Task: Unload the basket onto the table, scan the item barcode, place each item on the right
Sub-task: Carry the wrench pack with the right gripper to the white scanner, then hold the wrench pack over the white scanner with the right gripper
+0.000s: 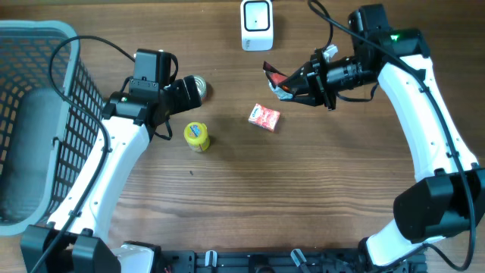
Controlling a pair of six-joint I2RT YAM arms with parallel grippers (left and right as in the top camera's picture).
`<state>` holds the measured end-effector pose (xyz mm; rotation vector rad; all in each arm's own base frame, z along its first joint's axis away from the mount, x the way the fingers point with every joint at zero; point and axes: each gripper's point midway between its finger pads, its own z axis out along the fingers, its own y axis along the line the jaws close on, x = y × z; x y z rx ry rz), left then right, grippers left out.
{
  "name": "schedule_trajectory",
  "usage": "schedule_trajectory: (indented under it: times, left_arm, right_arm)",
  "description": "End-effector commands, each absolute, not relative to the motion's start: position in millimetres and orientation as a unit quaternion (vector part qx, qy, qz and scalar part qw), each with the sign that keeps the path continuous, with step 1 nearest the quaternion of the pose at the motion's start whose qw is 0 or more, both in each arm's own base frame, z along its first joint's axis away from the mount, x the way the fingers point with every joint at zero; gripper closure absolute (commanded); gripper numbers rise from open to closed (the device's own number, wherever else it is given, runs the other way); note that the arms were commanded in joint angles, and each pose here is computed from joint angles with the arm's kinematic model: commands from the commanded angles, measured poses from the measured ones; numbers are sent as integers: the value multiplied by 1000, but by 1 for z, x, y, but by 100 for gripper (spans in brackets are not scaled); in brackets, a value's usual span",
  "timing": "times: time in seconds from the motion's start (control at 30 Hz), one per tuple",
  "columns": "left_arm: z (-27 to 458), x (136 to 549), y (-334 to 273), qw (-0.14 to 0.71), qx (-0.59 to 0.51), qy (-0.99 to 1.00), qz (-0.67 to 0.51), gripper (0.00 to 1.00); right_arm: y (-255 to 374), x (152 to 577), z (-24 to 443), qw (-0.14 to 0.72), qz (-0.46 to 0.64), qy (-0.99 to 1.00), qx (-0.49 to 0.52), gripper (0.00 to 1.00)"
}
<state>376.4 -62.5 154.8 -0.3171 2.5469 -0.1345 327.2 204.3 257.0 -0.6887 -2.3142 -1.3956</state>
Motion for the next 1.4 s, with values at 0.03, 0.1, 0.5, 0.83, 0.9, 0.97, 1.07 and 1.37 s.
schedule_trajectory:
  times: [0.03,0.1,0.5,0.83,0.9,0.97,1.07,1.37]
  left_arm:
    - [157,377,-62,285,-129,948,-52,0]
    - [157,377,-62,285,-130,948,-52,0]
    - [155,375,-61,280,-142,948,-54,0]
    - [154,373,-61,276,-153,947,-56,0]
    - [154,373,-61,275,-156,947,-56,0]
    - [154,373,-61,274,-166,945,-59,0]
    - [153,371,-60,268,-200,940,-67,0]
    - [153,359,-103,173,-357,892,-219,0]
  right_arm:
    - [215,320,296,256,-537,-748,-295,95]
    - [218,323,305,288,-543,-722,-319,96]
    - [223,369,373,346,-596,-642,-336,95]
    - [198,381,361,327,-612,-639,-333,95]
    - [198,382,353,347,-601,-629,-349,96]
    - [198,381,349,356,-597,-625,-356,95]
    - [197,381,343,376,-584,-612,-378,96]
    - [183,389,332,379,-567,-588,-434,95]
